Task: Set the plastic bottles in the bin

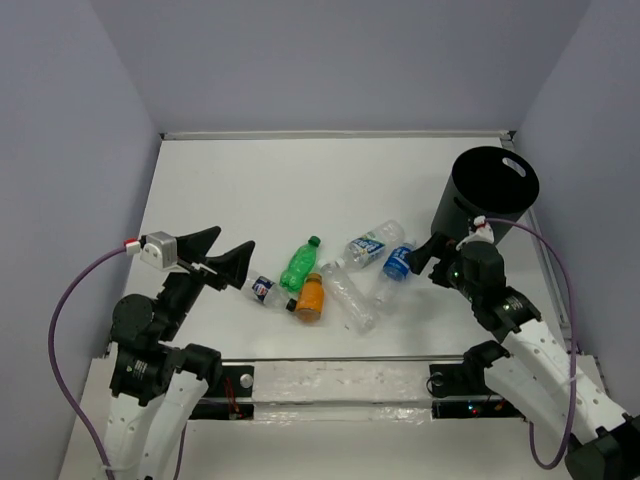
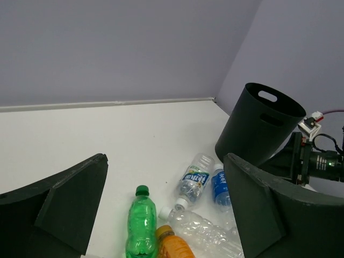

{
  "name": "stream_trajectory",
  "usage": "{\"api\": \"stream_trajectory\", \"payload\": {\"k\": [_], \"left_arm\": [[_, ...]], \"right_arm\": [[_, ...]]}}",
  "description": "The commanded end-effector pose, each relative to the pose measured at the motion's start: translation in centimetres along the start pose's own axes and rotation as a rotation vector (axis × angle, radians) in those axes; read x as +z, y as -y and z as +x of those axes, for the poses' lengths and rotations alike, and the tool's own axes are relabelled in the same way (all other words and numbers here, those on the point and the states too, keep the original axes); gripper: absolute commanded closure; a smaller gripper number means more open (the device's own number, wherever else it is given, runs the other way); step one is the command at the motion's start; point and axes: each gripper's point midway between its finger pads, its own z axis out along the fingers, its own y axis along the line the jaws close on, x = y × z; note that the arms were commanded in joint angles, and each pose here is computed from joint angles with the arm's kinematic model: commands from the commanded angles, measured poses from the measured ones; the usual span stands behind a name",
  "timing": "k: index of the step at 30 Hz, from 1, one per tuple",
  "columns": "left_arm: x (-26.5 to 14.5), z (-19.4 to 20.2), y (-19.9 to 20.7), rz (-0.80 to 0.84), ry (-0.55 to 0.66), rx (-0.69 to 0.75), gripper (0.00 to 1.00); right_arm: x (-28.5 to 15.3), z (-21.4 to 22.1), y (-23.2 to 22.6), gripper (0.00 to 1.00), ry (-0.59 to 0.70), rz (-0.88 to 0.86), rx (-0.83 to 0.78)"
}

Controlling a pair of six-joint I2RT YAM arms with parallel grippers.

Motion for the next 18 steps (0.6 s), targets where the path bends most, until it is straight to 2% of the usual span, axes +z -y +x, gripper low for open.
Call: {"api": "stream_trajectory", "payload": {"k": [1,8,12,18], "left_arm": [[0.2,-1.9,1.0,0.039,0.046,0.035,0.01],[-0.1,-1.9,0.9,0.033,0.045,0.044,0.01],[-0.2,-1.9,1.0,0.037,0.047,0.045,0.01],[-0.1,-1.8,0.9,0.038,0.045,0.043,0.01]], "right_arm": [[2.3,-1.3,0.4,0.00,0.072,0.056,0.064],[4.2,-1.0,0.9,0.00,0.057,0.095,0.057],[5.9,1.4,1.9,0.00,-0.035,0.128,0.052],[6.7,2.5,2.2,0.00,-0.063,0.124,0.050]]}}
